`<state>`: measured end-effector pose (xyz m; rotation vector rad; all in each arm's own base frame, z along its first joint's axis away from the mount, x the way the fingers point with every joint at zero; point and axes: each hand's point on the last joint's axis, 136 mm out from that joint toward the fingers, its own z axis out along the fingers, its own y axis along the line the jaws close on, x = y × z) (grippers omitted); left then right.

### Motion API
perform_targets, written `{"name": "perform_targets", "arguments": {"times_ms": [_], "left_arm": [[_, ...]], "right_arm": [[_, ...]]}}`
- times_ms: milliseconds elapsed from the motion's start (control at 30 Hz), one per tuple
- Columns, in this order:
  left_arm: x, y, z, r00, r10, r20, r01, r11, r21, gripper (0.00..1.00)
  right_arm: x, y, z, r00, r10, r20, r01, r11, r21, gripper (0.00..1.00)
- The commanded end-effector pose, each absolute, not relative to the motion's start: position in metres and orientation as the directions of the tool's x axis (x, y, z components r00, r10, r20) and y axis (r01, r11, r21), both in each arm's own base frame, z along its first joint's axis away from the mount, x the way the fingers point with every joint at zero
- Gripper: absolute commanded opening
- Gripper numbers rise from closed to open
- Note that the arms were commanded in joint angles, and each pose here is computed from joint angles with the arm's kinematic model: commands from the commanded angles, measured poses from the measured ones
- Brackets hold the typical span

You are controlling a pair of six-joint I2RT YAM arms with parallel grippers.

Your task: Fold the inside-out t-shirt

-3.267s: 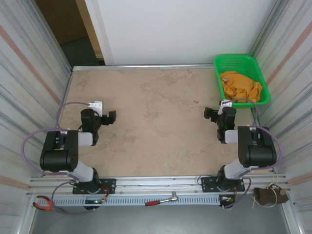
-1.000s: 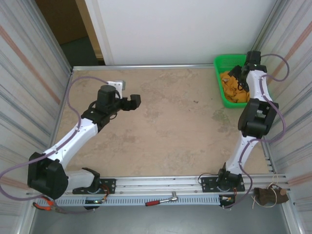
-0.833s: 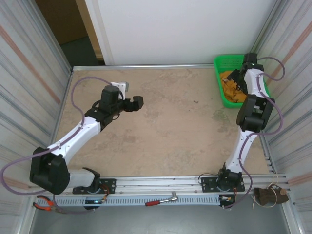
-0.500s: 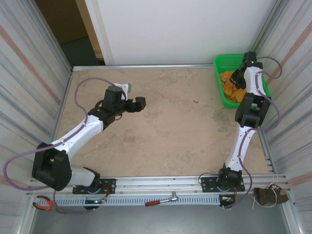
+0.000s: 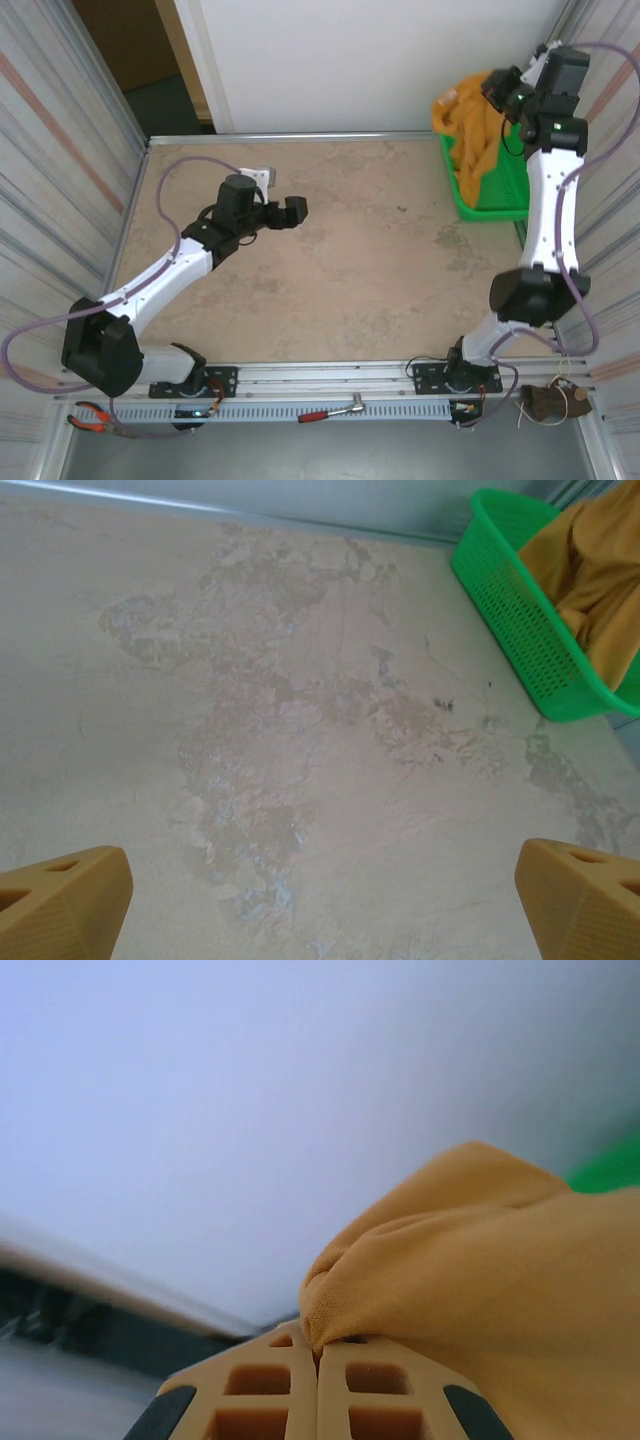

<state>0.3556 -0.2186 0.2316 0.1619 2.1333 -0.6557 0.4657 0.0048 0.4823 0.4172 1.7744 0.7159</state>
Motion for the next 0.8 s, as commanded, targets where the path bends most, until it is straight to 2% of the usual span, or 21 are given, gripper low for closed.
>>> {"name": "perform_targets", "arguments": {"times_ms": [0, 100, 233, 300, 400, 433, 467, 500, 533, 633, 767], "left_arm": [[0.351, -0.216, 0.268, -0.547, -0.143, -0.825, 0.367, 0.845, -0.389, 0.99], [0.347, -0.211, 0.273, -0.532, -0.142, -0.835, 0.366, 0.851, -0.377, 0.99], [0.342, -0.203, 0.275, -0.511, -0.144, -0.847, 0.357, 0.861, -0.362, 0.99], [0.341, -0.200, 0.275, -0.506, -0.144, -0.850, 0.350, 0.867, -0.355, 0.99], [0.338, -0.191, 0.270, -0.505, -0.144, -0.851, 0.320, 0.884, -0.340, 0.99], [0.336, -0.186, 0.267, -0.506, -0.148, -0.850, 0.301, 0.893, -0.335, 0.99], [0.336, -0.181, 0.264, -0.507, -0.150, -0.849, 0.277, 0.904, -0.325, 0.99], [0.335, -0.176, 0.261, -0.510, -0.148, -0.847, 0.260, 0.912, -0.316, 0.99], [0.334, -0.172, 0.257, -0.518, -0.144, -0.843, 0.241, 0.921, -0.306, 0.99], [0.329, -0.163, 0.247, -0.555, -0.125, -0.822, 0.215, 0.933, -0.287, 0.99], [0.315, -0.166, 0.232, -0.604, -0.082, -0.793, 0.252, 0.924, -0.287, 0.99]], "right_arm": [[0.426, 0.068, 0.541, -0.301, 0.566, -0.767, -0.317, 0.700, 0.641, 0.00], [0.404, 0.104, 0.556, -0.318, 0.544, -0.777, -0.390, 0.672, 0.630, 0.00], [0.396, 0.150, 0.541, -0.395, 0.515, -0.761, -0.434, 0.625, 0.649, 0.00], [0.398, 0.171, 0.518, -0.433, 0.497, -0.752, -0.423, 0.624, 0.656, 0.00], [0.415, 0.196, 0.440, -0.528, 0.469, -0.708, -0.340, 0.648, 0.682, 0.00], [0.422, 0.203, 0.411, -0.558, 0.460, -0.690, -0.308, 0.657, 0.688, 0.16], [0.431, 0.207, 0.375, -0.593, 0.435, -0.678, -0.268, 0.687, 0.675, 0.39], [0.438, 0.206, 0.343, -0.620, 0.400, -0.675, -0.222, 0.736, 0.640, 0.54], [0.445, 0.202, 0.310, -0.650, 0.353, -0.673, -0.174, 0.793, 0.584, 0.62], [0.444, 0.186, 0.256, -0.702, 0.273, -0.658, -0.106, 0.873, 0.476, 0.64], [0.419, 0.172, 0.235, -0.724, 0.255, -0.641, -0.074, 0.895, 0.439, 0.65]]}}
